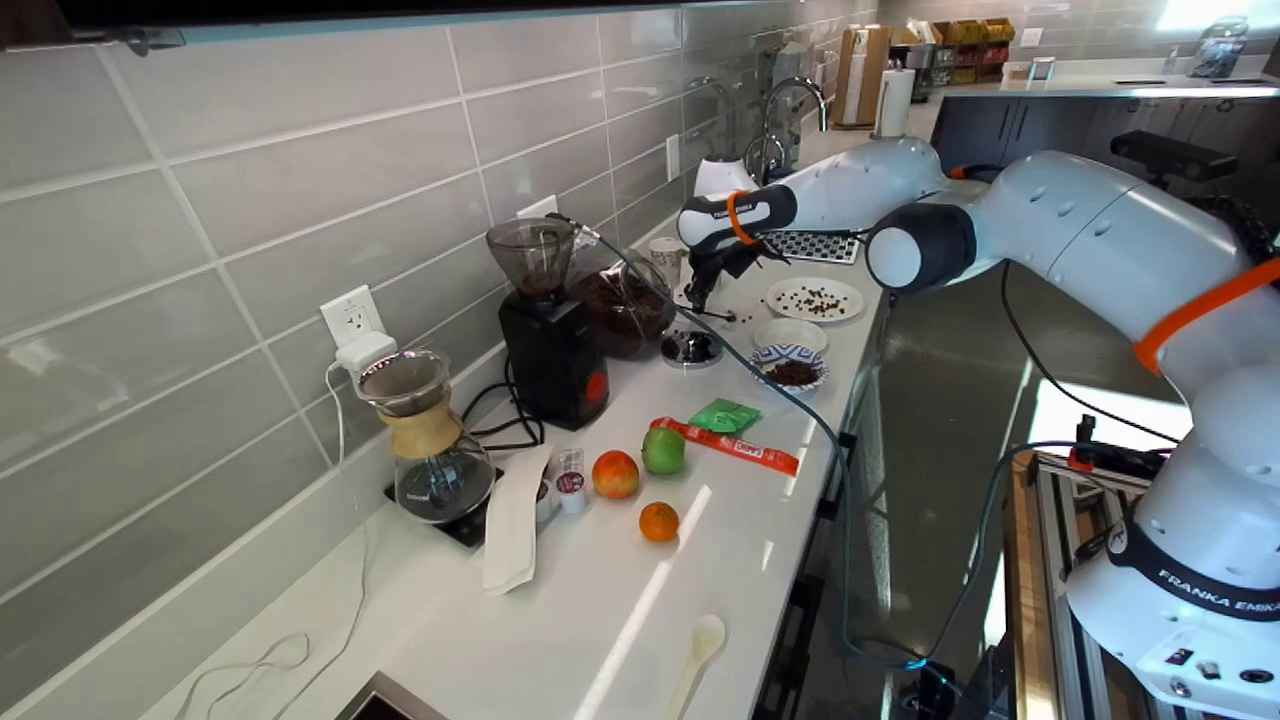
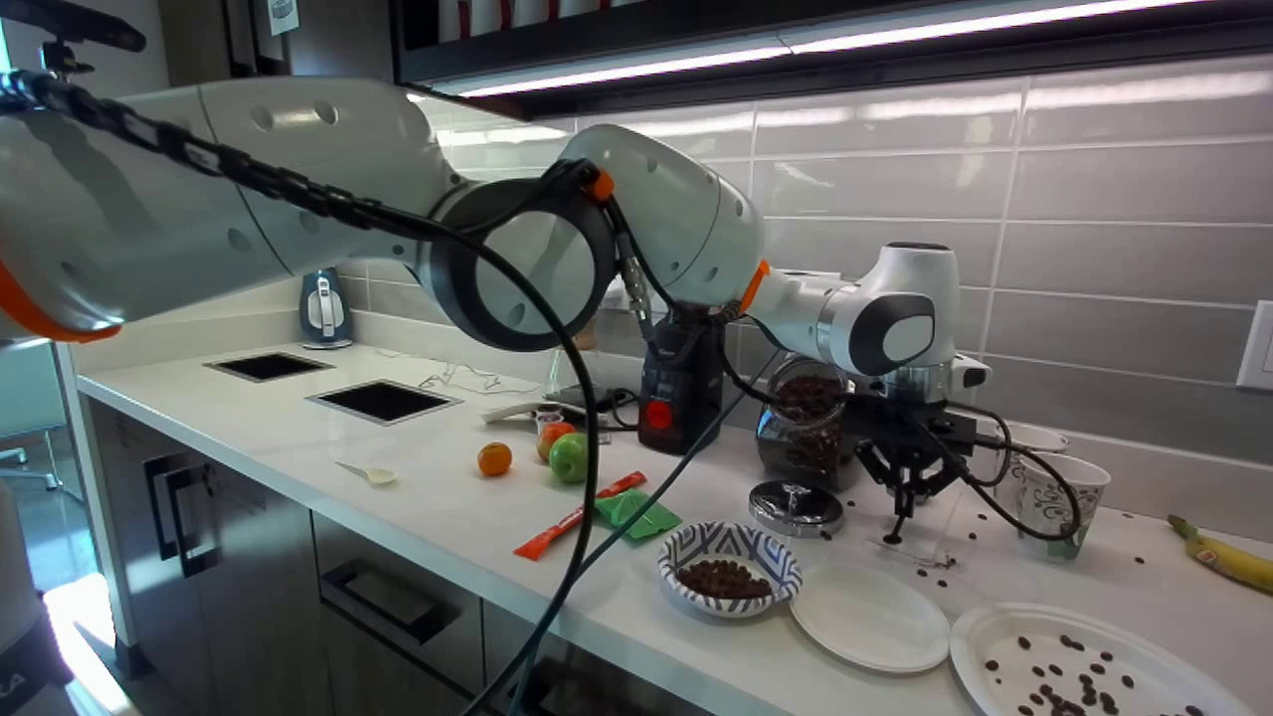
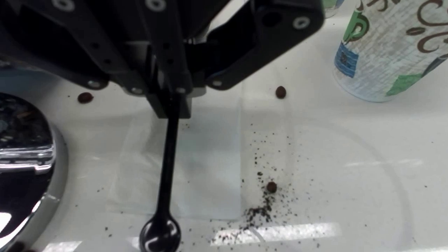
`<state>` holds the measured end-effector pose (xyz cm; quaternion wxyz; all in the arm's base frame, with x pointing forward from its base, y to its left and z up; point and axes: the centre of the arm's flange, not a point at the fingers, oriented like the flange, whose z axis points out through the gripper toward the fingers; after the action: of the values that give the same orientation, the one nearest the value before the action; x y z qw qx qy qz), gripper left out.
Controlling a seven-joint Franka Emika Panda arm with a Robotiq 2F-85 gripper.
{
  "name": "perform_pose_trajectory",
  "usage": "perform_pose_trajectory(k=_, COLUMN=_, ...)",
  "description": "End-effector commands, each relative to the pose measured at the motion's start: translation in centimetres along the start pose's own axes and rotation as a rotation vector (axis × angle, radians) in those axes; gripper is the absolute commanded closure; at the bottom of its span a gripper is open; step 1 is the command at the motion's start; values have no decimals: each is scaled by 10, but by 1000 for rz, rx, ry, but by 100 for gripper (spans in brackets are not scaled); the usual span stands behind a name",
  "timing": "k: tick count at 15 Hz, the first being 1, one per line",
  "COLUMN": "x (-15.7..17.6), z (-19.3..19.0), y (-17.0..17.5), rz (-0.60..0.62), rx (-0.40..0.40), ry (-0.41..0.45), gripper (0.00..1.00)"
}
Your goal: Transfer a spoonful of contents from the glass container to the right plate
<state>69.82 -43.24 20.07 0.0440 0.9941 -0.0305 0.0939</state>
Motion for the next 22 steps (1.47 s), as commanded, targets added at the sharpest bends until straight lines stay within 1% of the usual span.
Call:
perform_pose_trajectory(k=1, x=18, z=3, y=13, rz=32, rx=17, ry=-15, gripper=59)
perform_pose_trajectory(k=2, x=16, z=-1, y=13, rz=26, rx=19, ry=-5, gripper=52)
perform_pose_trajectory(k=3, x=13, z=-6, y=11, rz=18, rx=16, ry=3, gripper=43)
perform_pose_trajectory(k=4, x=10, z=-12, y=11, rz=4, rx=20, ry=6, gripper=37)
perform_pose_trajectory(k=5, x=7, z=-18, y=10, rz=-1, rx=21, ry=1, gripper=28)
perform_pose_trajectory(k=6, x=6, z=-24, y=9, rz=30, rx=0, ry=-20, gripper=21)
perform_pose_trajectory(k=7, x=6, z=-28, y=10, rz=52, rx=-12, ry=-37, gripper=12)
perform_pose_trajectory(k=9, x=3, z=-36, y=10, rz=71, rx=-14, ry=-111, gripper=1)
perform_pose_trajectory(k=10, x=1, z=-40, y=10, rz=37, rx=-1, ry=-139, gripper=0)
perform_pose_trajectory(k=12, x=-4, z=-47, y=8, rz=15, rx=0, ry=-229, gripper=0)
perform_pose_trajectory(k=15, x=-19, z=-62, y=3, rz=32, rx=-90, ry=-373, gripper=0)
perform_pose_trajectory(k=16, x=-24, z=-67, y=-1, rz=67, rx=-115, ry=-415, gripper=0)
perform_pose_trajectory(k=17, x=-30, z=-72, y=-2, rz=95, rx=-150, ry=-435, gripper=0)
perform_pose_trajectory(k=18, x=-34, z=-77, y=-3, rz=89, rx=-171, ry=-442, gripper=0)
perform_pose_trajectory(k=22, x=-50, z=-99, y=-6, rz=134, rx=-250, ry=-433, gripper=0)
